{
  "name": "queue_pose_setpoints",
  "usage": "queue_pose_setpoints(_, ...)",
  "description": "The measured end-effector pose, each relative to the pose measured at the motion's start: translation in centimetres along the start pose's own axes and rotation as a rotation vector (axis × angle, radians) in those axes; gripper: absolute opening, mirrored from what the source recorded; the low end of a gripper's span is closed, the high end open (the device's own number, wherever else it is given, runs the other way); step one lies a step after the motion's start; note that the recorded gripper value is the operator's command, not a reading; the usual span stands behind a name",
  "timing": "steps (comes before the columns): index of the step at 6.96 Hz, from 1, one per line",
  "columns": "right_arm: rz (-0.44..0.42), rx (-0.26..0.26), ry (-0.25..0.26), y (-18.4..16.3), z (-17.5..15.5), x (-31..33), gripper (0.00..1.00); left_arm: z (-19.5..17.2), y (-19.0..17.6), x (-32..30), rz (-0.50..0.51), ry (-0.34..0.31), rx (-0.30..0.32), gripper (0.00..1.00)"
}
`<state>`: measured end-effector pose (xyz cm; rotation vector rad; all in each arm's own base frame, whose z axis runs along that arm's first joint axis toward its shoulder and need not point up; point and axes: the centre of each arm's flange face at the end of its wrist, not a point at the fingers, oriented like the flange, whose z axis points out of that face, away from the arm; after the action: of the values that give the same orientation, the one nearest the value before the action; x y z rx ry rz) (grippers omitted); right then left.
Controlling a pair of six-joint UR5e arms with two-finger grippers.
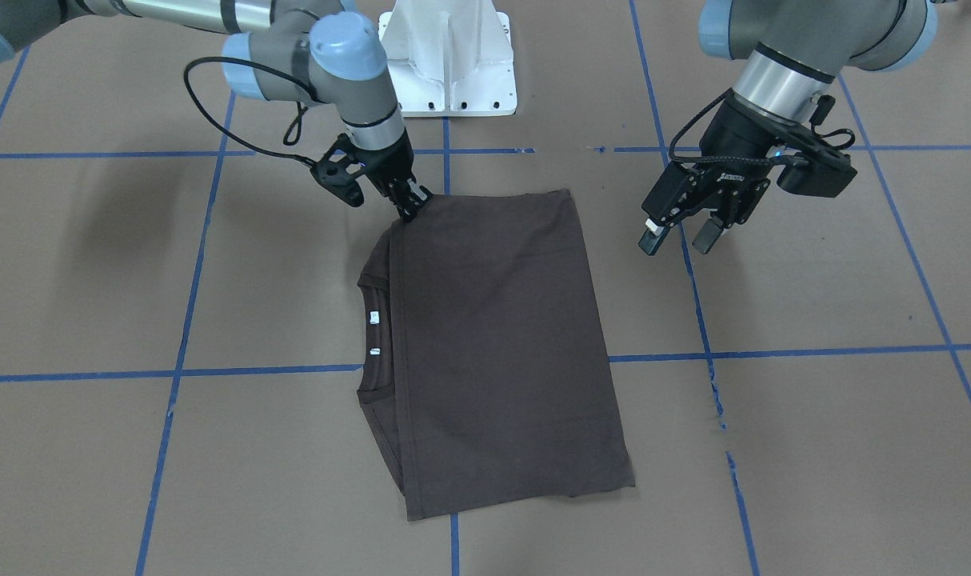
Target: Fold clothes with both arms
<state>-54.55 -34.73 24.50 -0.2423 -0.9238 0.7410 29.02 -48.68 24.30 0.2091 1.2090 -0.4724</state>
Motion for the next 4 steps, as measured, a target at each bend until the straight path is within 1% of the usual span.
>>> queue_pose_setpoints(1, -0.002, -0.005, -0.004, -0.3, -1.0, 1.3, 0.00, 0.7, 2.7, 0.6, -0.018, 0.009, -0.093, 1.00)
queue_pose_setpoints(2, -0.002, -0.009, -0.005, -0.3, -1.5, 2.1, 0.00, 2.4, 7.2, 1.3, -0.050, 0.005, -0.167, 1.00)
queue_pose_setpoints(4, -0.008, -0.027, -0.010, 0.3, -2.9, 4.1, 0.00, 5.2, 16.8, 2.2, -0.182, -0.023, -0.231, 0.99)
